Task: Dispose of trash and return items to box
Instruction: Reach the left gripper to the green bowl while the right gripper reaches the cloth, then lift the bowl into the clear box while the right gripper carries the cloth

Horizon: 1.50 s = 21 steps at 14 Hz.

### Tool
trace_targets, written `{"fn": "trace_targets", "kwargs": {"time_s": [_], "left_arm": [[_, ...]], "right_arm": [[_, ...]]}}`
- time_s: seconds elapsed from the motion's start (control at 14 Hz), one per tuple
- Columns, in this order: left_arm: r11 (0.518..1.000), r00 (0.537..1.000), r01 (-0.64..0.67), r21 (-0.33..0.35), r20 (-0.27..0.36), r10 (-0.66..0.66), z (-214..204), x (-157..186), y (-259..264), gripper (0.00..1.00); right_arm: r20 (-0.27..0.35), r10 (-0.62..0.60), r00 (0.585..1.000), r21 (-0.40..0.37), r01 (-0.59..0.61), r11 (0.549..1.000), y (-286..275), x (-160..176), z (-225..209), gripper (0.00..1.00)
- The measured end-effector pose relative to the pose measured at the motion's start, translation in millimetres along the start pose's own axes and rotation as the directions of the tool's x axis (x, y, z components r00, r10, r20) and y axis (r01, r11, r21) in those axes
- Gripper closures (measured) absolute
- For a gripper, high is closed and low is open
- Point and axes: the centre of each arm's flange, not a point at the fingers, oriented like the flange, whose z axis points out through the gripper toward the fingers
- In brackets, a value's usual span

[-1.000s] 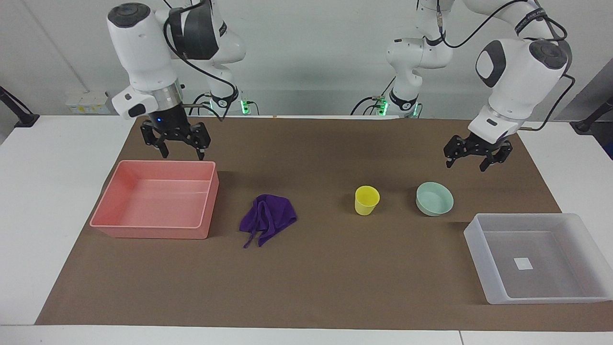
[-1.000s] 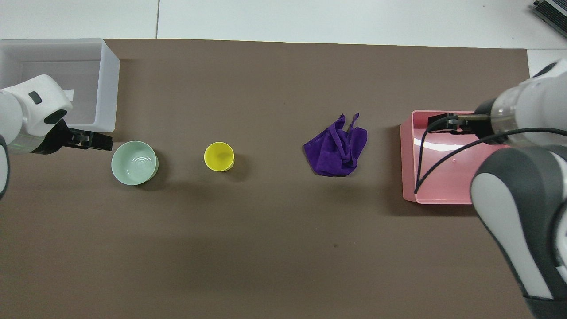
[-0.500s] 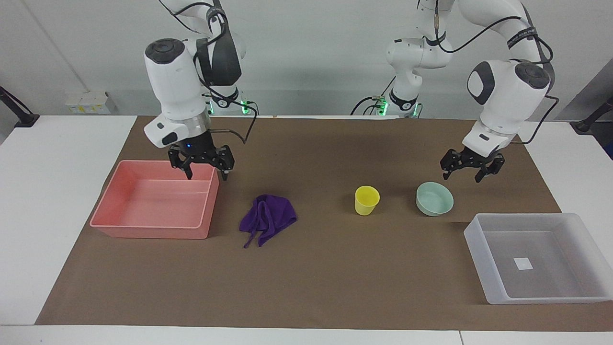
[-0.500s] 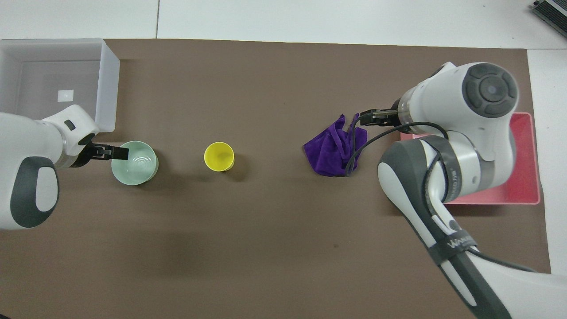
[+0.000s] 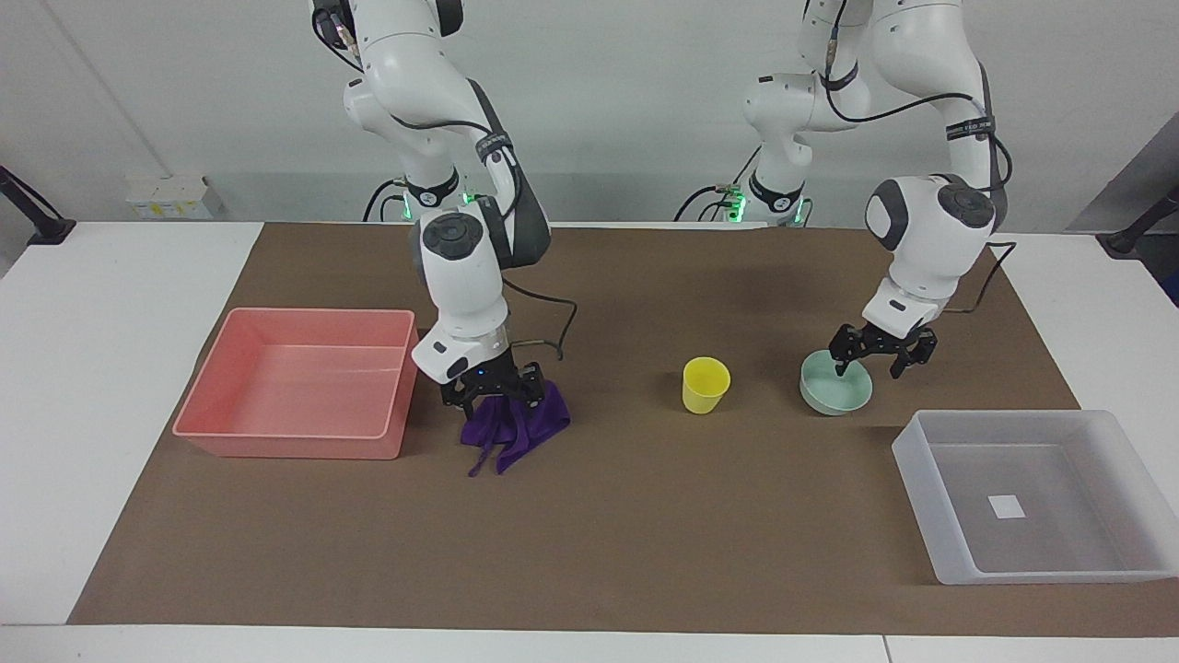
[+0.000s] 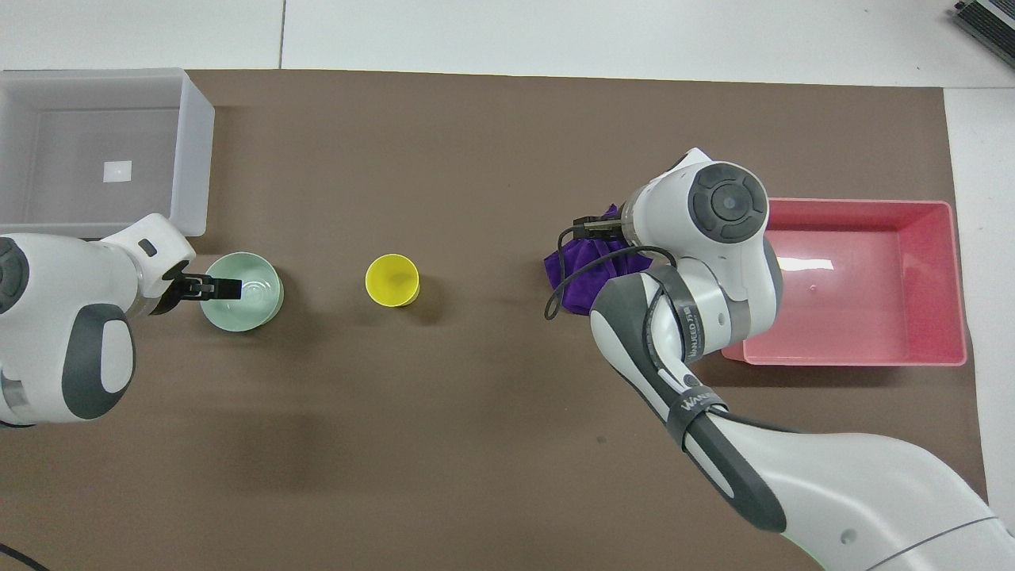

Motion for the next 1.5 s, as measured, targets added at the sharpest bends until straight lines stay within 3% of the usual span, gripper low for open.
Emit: {"fn": "trace_targets", "kwargs": {"time_s": [0.29,0.36,0.43,0.57,0.79,0.86,1.0,1.21,1.5], "left_arm": [[1.0,1.0,0.011,0.002,0.013,-0.011,13,-1,-6,0.06],[1.0,1.0,0.016,0.003,0.014,-0.016,14,-1,-8,0.14],[1.0,1.0,0.018,0.003,0.014,-0.018,14,-1,-9,0.29],[1.0,1.0,0.019,0.002,0.013,-0.019,14,-1,-9,0.54],[1.0,1.0,0.018,0.001,0.012,-0.019,14,-1,-9,0.93],[1.0,1.0,0.019,-0.002,0.007,-0.019,12,0,-7,0.98],[1.0,1.0,0.017,-0.002,-0.005,-0.017,7,2,-6,0.98],[1.0,0.999,0.016,0.001,-0.041,-0.016,-11,18,-7,0.98],[1.0,0.999,0.01,-0.003,-0.049,-0.01,-72,59,-8,0.98]], "right_arm": [[0.02,-0.01,1.0,-0.008,0.01,1.0,3,-16,34,0.0],[0.029,-0.014,0.999,-0.01,0.015,1.0,3,-20,39,0.0],[0.036,-0.022,0.999,-0.011,0.023,1.0,1,-25,43,0.0],[0.047,-0.031,0.998,-0.012,0.032,0.999,-3,-31,47,0.18],[0.049,-0.029,0.998,-0.013,0.03,0.999,-3,-31,41,0.54],[0.052,-0.024,0.998,-0.015,0.024,1.0,-2,-31,39,0.66],[0.057,-0.013,0.998,-0.018,0.014,1.0,2,-29,31,0.84],[0.049,0.011,0.999,-0.022,-0.01,1.0,14,-21,-2,0.86],[-0.008,0.073,0.997,-0.004,-0.073,0.997,44,-9,-86,0.86]]}}
